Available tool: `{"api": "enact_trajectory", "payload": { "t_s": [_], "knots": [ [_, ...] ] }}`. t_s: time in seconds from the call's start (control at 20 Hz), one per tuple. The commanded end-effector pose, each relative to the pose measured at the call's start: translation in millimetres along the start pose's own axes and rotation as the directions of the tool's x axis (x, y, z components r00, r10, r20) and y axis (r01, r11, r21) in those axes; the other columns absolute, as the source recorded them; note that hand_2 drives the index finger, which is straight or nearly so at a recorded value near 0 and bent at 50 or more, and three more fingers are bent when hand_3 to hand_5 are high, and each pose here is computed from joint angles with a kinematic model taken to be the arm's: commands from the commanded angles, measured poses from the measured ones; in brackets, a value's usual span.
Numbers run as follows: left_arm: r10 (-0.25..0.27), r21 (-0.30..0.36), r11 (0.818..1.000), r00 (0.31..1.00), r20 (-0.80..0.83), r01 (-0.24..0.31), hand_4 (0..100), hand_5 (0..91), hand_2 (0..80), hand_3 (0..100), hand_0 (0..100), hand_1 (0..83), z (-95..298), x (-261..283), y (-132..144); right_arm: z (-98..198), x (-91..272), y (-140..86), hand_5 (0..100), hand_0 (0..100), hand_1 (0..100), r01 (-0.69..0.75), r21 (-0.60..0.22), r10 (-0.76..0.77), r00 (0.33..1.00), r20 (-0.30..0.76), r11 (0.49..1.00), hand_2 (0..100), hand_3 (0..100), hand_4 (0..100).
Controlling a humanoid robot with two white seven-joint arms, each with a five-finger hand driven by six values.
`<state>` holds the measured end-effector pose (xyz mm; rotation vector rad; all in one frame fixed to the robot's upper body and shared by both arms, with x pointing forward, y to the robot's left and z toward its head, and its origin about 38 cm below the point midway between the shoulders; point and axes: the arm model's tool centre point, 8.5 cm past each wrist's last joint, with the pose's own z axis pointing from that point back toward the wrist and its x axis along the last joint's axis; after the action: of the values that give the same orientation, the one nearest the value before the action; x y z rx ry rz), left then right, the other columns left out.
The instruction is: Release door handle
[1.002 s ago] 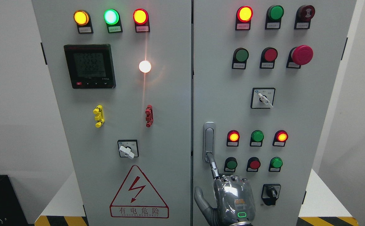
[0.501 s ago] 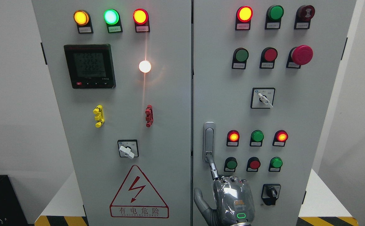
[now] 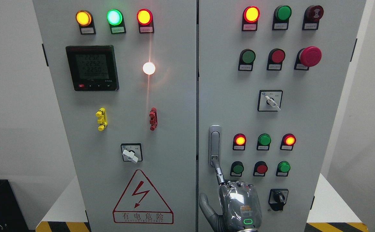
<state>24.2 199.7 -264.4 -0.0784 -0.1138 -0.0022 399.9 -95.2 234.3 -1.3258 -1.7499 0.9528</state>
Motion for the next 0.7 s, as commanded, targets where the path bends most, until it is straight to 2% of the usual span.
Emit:
{"api": "enact_trajectory", "payload": {
  "t_s": [0.0,0.65],
  "knots": [
    [0.003,-0.001,1.000,1.000,-0.019,-0.003,0,0.0,0.0,0,12,55.6,1.0,-12.0,-0.1,1.8,-0.3,13.7,100,51,22,-0.007,0.040,0.007,1.000,0.000,0.999,0,87,92],
    [0.003,-0.001,1.000,1.000,-0.019,-0.003,0,0.0,0.0,0,12,55.6,1.0,-12.0,-0.1,4.1,-0.2,17.1,100,51,22,-0.007,0.050,0.007,1.000,-0.001,0.999,0,87,92]
  ]
}}
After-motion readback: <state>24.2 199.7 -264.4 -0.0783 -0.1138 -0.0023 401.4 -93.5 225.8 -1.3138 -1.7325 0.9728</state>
